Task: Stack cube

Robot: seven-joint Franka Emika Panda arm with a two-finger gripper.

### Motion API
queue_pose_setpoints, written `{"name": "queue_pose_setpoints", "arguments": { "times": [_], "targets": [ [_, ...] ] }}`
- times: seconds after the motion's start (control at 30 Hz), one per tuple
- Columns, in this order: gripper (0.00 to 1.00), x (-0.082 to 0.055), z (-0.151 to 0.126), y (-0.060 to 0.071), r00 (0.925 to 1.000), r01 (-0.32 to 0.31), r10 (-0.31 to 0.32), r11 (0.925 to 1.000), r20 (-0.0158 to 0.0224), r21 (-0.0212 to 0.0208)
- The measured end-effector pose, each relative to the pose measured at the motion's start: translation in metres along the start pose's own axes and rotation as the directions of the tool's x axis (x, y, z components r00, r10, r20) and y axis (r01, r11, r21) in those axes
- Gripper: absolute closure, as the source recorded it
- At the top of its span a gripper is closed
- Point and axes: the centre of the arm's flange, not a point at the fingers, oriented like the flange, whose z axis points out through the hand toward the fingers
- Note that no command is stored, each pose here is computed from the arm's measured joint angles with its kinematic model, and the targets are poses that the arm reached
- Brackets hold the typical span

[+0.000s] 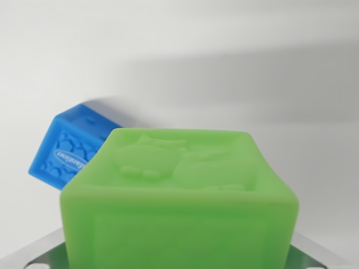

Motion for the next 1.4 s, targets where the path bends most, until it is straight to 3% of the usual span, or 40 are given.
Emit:
{"name": "queue_pose_setpoints", "arguments": {
  "times": [0.3, 0.63, 1.1, 1.4],
  "targets": [
    [1.00, -0.010, -0.007, -0.006, 0.9971, -0.075, 0.075, 0.9971, -0.0011, 0.0008],
    [1.00, -0.022, -0.013, -0.011, 0.9883, -0.153, 0.153, 0.9883, -0.0004, 0.0001],
    [1.00, -0.039, -0.023, -0.020, 0.9642, -0.265, 0.265, 0.9642, 0.0000, -0.0006],
    [1.00, -0.049, -0.030, -0.026, 0.9419, -0.336, 0.336, 0.9419, 0.0000, 0.0009]
  ]
}}
